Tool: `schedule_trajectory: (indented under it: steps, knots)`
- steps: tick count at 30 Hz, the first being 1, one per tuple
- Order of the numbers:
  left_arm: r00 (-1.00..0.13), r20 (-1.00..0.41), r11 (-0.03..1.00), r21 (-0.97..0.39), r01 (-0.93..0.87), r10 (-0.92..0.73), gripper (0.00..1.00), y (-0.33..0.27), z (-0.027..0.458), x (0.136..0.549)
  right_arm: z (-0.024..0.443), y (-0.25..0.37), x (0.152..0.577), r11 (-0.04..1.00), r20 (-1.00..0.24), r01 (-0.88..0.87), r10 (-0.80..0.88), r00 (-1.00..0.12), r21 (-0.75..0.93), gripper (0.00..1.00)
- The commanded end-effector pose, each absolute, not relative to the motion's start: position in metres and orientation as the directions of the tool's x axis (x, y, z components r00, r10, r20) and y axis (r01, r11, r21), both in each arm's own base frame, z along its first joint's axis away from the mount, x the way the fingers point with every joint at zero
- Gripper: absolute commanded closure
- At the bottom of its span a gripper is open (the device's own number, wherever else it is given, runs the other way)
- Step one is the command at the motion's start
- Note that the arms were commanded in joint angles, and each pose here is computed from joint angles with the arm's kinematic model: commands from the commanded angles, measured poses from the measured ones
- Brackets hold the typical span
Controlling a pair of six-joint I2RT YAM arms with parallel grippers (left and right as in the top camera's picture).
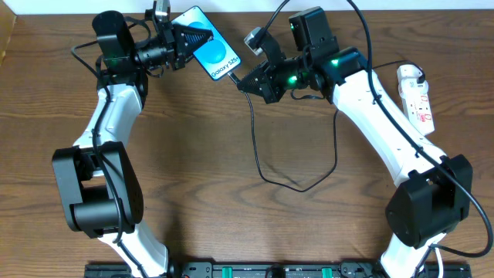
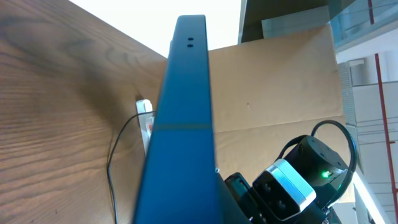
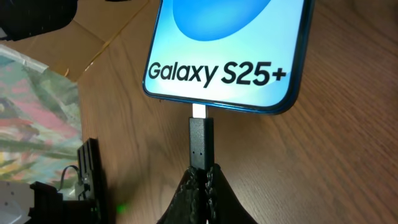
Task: Plug charger to phone and switch on socket
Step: 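Push the connector up into the phone's port with the right gripper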
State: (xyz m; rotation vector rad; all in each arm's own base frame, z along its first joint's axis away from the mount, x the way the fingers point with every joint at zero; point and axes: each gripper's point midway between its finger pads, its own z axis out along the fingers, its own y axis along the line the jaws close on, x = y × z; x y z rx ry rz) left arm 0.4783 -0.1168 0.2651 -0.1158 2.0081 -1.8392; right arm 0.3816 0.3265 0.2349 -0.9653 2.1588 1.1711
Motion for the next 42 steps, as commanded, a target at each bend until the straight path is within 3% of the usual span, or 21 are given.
schedule_trajectory:
  steps: [1,42]
  knots:
    - [-0.92,-0.29,0.111,-0.957,0.269,-0.263,0.92,-0.126,0.27,0.463,0.263,0.332,0.375,0.311,-0.749,-0.811,-0.32,-0.581,0.496,0.99]
    - [-0.935,-0.27,0.101,-0.962,0.253,-0.232,0.92,-0.142,0.267,0.458,0.269,0.335,0.377,0.303,-0.754,-0.808,-0.3,-0.584,0.505,0.99]
